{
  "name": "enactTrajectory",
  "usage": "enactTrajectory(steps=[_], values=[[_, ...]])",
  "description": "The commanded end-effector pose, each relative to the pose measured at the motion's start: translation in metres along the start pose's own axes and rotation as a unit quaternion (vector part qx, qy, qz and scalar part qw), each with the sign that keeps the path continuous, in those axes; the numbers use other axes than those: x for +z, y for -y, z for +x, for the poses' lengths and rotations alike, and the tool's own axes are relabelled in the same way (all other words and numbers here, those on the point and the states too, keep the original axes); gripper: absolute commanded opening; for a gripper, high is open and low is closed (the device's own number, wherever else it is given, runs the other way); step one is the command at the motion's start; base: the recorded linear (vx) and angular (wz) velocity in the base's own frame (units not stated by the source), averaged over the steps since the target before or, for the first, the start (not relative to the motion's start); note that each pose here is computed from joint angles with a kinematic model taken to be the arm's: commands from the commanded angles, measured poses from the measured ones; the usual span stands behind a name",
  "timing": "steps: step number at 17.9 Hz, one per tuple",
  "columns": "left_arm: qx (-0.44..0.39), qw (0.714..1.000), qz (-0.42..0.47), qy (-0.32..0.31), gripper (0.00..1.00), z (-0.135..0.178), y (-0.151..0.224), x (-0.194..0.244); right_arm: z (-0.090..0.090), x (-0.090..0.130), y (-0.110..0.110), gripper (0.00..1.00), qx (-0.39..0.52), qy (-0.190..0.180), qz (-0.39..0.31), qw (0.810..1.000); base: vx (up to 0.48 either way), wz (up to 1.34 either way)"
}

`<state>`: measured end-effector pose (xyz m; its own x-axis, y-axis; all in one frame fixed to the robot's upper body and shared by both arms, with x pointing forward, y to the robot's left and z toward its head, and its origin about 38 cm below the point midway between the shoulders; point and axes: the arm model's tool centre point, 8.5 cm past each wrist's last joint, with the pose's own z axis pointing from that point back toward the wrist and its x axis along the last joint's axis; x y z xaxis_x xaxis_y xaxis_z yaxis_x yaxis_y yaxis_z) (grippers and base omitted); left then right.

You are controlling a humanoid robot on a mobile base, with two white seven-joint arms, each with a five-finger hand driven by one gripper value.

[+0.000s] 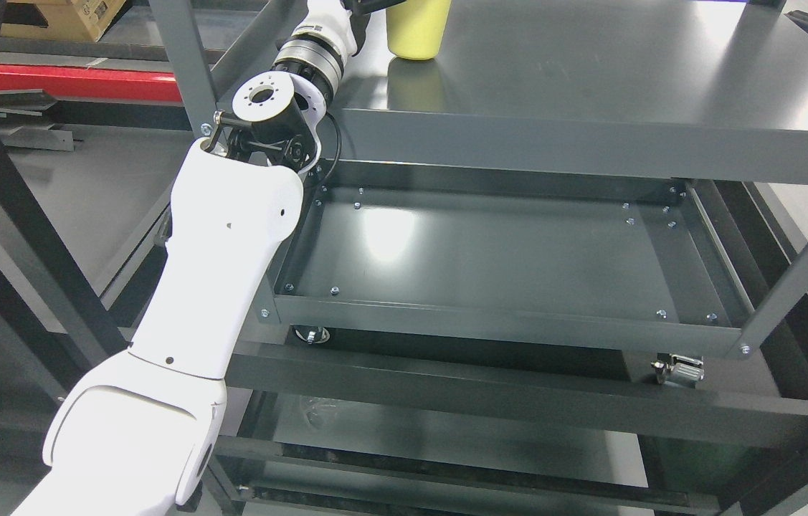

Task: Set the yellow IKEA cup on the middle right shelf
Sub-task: 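Open the left hand and release the yellow cup on the shelf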

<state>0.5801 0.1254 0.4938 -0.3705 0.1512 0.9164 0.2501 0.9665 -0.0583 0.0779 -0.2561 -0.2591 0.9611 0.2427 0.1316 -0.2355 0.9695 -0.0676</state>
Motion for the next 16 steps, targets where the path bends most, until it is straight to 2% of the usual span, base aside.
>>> enactTrajectory(steps=[1,16], values=[[-0.018,0.999,-0.019,0.025,0.82,0.018,0.009,0.002,-0.006,0.001,0.010,0.99,0.001,-0.005,-0.008,1.000,-0.013,0.00],[-0.021,0.997,-0.046,0.054,0.84,0.037,0.027,0.014,-0.006,0.001,0.010,0.99,0.001,-0.005,-0.007,1.000,-0.039,0.01]])
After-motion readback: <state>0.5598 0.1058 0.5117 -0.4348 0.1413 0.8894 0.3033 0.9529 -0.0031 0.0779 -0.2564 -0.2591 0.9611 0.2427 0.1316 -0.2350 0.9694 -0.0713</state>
